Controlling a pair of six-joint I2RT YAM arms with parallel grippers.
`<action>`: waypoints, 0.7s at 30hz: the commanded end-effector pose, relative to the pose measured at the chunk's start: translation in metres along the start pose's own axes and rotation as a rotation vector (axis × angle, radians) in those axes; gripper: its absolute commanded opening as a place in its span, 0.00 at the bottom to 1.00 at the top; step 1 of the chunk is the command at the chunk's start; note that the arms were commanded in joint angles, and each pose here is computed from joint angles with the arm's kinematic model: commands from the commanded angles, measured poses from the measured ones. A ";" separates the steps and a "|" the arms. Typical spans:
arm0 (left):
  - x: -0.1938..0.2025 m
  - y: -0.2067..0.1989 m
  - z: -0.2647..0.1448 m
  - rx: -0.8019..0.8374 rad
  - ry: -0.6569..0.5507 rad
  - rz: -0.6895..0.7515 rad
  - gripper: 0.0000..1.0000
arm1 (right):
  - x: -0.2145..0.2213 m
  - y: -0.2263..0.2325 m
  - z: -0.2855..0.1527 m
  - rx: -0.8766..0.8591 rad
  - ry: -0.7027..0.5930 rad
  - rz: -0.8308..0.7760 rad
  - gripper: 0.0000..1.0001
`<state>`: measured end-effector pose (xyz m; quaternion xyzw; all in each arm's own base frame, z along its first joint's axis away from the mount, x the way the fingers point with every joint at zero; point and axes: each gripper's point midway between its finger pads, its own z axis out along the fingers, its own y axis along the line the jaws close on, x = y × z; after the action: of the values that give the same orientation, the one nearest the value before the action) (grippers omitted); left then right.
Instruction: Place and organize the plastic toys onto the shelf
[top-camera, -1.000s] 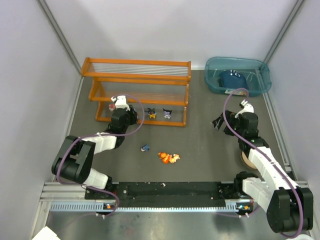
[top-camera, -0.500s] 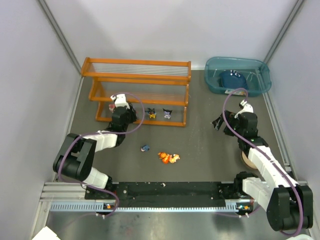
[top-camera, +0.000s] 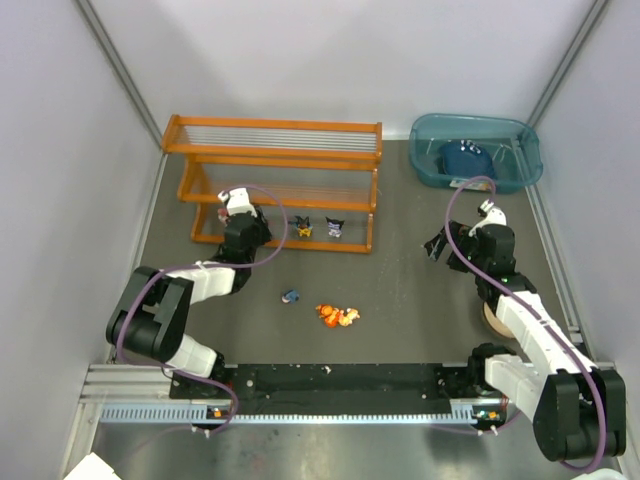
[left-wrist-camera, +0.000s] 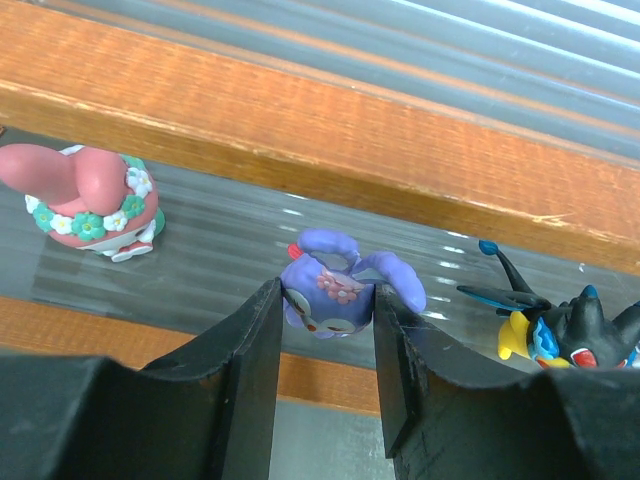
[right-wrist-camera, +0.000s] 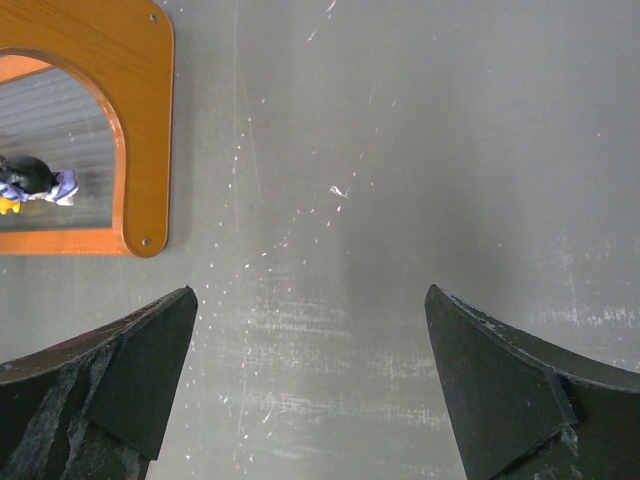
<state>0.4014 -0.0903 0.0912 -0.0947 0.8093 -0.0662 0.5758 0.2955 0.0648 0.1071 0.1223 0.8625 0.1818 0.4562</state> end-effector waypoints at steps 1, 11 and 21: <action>-0.021 -0.009 0.006 0.015 -0.064 -0.017 0.00 | -0.011 0.008 0.000 -0.027 -0.038 -0.027 0.99; -0.019 -0.008 0.012 -0.012 -0.040 -0.009 0.00 | -0.012 0.009 -0.001 -0.034 -0.043 -0.028 0.99; -0.015 -0.010 0.014 -0.019 -0.015 -0.004 0.00 | -0.011 0.010 -0.001 -0.039 -0.042 -0.026 0.99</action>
<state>0.4095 -0.0932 0.0845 -0.0941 0.8208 -0.0527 0.5609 0.2955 0.0649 0.1071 0.1224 0.8625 0.1820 0.4561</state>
